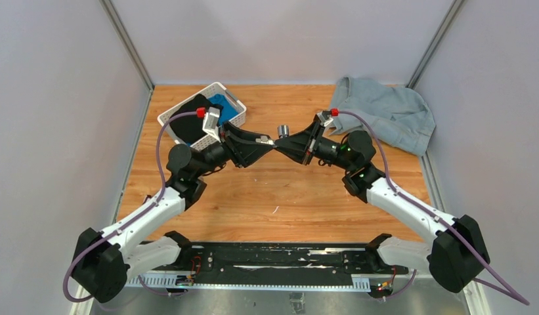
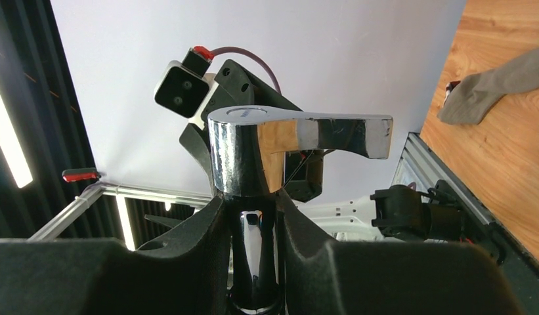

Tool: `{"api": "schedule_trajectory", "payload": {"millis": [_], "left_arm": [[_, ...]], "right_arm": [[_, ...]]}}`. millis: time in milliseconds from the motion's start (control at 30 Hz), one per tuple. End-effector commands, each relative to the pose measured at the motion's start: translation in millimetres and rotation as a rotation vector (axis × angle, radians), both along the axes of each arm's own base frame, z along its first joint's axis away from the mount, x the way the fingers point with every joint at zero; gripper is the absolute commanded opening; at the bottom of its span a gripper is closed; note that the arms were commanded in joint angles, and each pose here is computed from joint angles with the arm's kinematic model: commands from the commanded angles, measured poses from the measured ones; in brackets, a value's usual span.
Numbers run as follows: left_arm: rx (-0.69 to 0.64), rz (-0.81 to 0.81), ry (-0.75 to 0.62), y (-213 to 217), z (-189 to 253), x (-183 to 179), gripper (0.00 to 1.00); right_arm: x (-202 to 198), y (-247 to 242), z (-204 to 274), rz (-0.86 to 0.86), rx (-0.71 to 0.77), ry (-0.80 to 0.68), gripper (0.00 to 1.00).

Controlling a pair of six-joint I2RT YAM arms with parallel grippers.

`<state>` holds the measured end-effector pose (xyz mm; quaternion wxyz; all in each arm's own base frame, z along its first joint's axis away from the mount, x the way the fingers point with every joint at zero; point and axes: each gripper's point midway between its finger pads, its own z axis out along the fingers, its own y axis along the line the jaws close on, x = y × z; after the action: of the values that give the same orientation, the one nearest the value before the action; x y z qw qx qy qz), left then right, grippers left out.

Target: Install the water faucets

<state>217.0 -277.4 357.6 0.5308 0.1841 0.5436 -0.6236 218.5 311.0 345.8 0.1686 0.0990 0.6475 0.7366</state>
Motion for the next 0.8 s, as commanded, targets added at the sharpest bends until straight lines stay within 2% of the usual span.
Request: {"api": "schedule_trajectory", "payload": {"millis": [0, 167, 367, 567, 767], "left_arm": [[-0.02, -0.01, -0.169, -0.2, 19.5, -22.2, 0.0], [0.024, 0.018, -0.256, -0.2, 12.1, -21.2, 0.0], [0.103, -0.009, -0.434, -2.1, 3.8, -32.2, 0.0], [0.251, -0.043, -0.609, -1.8, -13.2, -40.6, 0.0], [0.396, -0.094, -0.694, 0.7, -31.5, -45.5, 0.0]], "right_arm": [[2.1, -0.2, -14.7, 0.009, 0.0, 0.087, 0.0], [-0.6, 4.8, -19.1, 0.068, 0.022, 0.149, 0.0], [-7.5, 9.8, -24.8, 0.158, 0.04, 0.208, 0.0], [-14.1, 11.4, -20.9, 0.232, 0.044, 0.223, 0.0], [-18.9, 10.7, -19.0, 0.276, 0.028, 0.237, 0.0]]}}
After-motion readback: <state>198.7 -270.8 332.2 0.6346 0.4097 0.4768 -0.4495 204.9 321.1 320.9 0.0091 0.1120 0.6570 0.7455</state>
